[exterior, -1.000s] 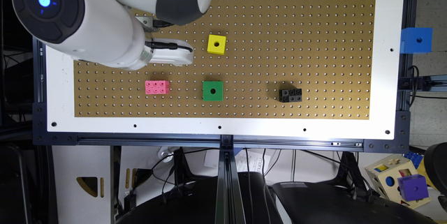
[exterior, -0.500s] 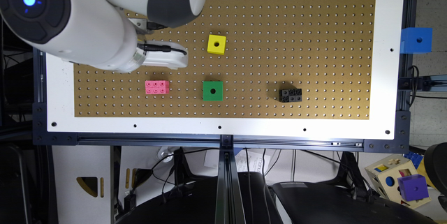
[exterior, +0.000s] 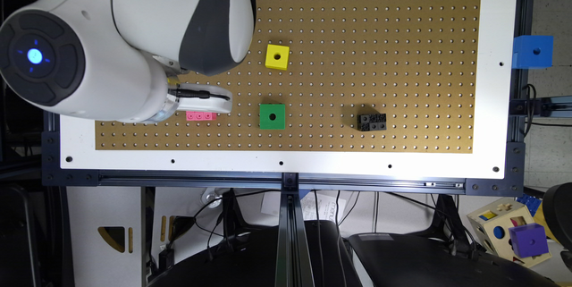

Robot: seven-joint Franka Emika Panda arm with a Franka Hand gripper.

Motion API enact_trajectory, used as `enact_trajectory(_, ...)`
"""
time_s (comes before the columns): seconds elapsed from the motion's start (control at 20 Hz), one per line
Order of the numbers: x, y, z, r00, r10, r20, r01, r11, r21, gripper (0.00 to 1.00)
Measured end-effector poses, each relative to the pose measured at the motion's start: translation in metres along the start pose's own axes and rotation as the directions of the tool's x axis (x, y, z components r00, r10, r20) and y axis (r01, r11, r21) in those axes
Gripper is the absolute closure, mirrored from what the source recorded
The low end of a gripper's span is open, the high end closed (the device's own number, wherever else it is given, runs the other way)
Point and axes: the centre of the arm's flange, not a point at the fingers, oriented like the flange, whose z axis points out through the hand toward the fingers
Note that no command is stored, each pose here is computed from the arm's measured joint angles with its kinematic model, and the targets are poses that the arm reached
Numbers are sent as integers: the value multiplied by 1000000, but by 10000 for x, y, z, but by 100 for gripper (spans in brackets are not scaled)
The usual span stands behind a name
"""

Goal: Pick up pink block.

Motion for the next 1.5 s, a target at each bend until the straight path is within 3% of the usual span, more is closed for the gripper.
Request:
enact_trajectory(0.1, -3, 1, 189, 999985, -93, 5429, 110, 999995, -3087, 0)
enact_trajectory(0.3, 10, -7, 375, 999983, -108, 5813, 127, 999995, -3251, 0)
enact_trajectory(0.45, 63, -13, 330, 999984, 1933, -5358, -1920, 999995, 2411, 0)
enact_trajectory(0.6, 132, 0, 303, 999883, 4330, -14697, -4227, 999966, 7071, 0)
enact_trajectory(0.75, 188, 3, 309, 999793, 4898, -19724, -4710, 999943, 9529, 0)
enact_trajectory(0.85, 180, 6, 442, 999934, 4397, -10592, -4351, 999981, 4365, 0)
enact_trajectory(0.9, 176, 8, 560, 999957, 4121, -8248, -4096, 999987, 3061, 0)
enact_trajectory(1.05, 207, -9, 849, 999975, 3761, -6028, -3749, 999991, 1843, 0)
enact_trajectory(1.3, 282, -51, 891, 999931, 3355, -11297, -3302, 999983, 4737, 0)
enact_trajectory(1.35, 278, -49, 907, 999954, 3240, -9069, -3209, 999989, 3474, 0)
enact_trajectory(1.4, 262, -40, 986, 999993, 3092, -2013, -3093, 999995, -502, 0)
enact_trajectory(1.45, 270, -44, 1009, 999993, 2418, -2699, -2415, 999997, 818, 0)
enact_trajectory(1.5, 269, -55, 1010, 1000000, 11, -829, -10, 999999, 1419, 100)
